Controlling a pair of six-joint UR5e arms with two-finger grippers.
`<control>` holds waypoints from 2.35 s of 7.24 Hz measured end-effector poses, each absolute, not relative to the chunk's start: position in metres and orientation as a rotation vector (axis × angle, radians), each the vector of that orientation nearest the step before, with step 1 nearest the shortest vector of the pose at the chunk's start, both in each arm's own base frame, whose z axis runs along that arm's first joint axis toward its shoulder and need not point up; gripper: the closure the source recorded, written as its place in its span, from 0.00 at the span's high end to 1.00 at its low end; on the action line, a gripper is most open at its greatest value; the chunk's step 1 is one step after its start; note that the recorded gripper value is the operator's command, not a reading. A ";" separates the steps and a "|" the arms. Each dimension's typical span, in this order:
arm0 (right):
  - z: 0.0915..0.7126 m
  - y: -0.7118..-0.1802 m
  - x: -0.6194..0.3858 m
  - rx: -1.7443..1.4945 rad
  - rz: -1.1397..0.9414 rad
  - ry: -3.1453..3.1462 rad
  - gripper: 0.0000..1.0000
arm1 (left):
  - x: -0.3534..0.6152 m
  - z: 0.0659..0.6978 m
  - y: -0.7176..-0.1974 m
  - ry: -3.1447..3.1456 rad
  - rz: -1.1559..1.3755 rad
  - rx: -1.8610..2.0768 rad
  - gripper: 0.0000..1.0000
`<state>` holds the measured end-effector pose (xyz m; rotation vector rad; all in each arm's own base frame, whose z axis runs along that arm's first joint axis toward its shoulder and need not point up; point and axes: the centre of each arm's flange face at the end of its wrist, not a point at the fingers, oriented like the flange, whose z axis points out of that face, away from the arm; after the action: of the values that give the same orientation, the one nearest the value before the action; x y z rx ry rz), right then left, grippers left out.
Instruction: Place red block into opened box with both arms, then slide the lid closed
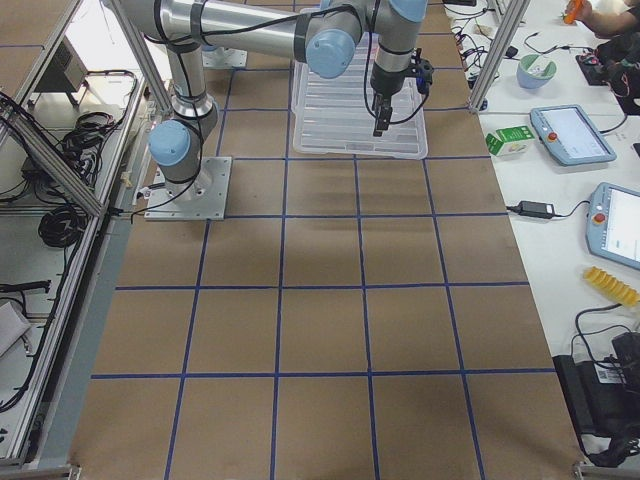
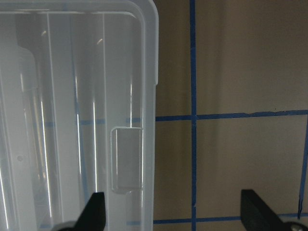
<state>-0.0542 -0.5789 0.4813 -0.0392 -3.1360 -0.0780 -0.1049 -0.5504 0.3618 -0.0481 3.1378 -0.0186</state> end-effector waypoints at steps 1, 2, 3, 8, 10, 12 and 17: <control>0.467 -0.580 -0.074 -0.006 -0.106 -3.132 1.00 | -0.111 0.403 -0.543 3.138 -0.029 -0.030 1.00; 0.442 -0.578 -0.090 0.005 -0.162 -3.111 1.00 | -0.121 0.437 -0.527 3.138 -0.057 -0.001 1.00; 0.414 -0.574 -0.099 0.008 -0.209 -3.076 1.00 | -0.129 0.463 -0.511 3.135 -0.085 0.027 1.00; 0.351 -0.572 -0.062 0.094 -0.273 -3.096 1.00 | -0.116 0.503 -0.505 3.163 -0.085 -0.010 1.00; 0.344 -0.580 -0.027 0.165 -0.241 -3.093 1.00 | -0.116 0.504 -0.503 3.165 -0.074 -0.011 1.00; 0.345 -0.585 0.011 0.221 -0.195 -3.088 1.00 | -0.116 0.503 -0.504 3.165 -0.065 -0.010 1.00; 0.340 -0.595 0.085 0.358 -0.085 -3.118 1.00 | -0.117 0.505 -0.502 3.165 -0.072 -0.008 1.00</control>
<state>0.0847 -0.5952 0.3402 0.3578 -3.1176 -0.0850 -0.1167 -0.5022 0.5051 -0.0076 3.1646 -0.0723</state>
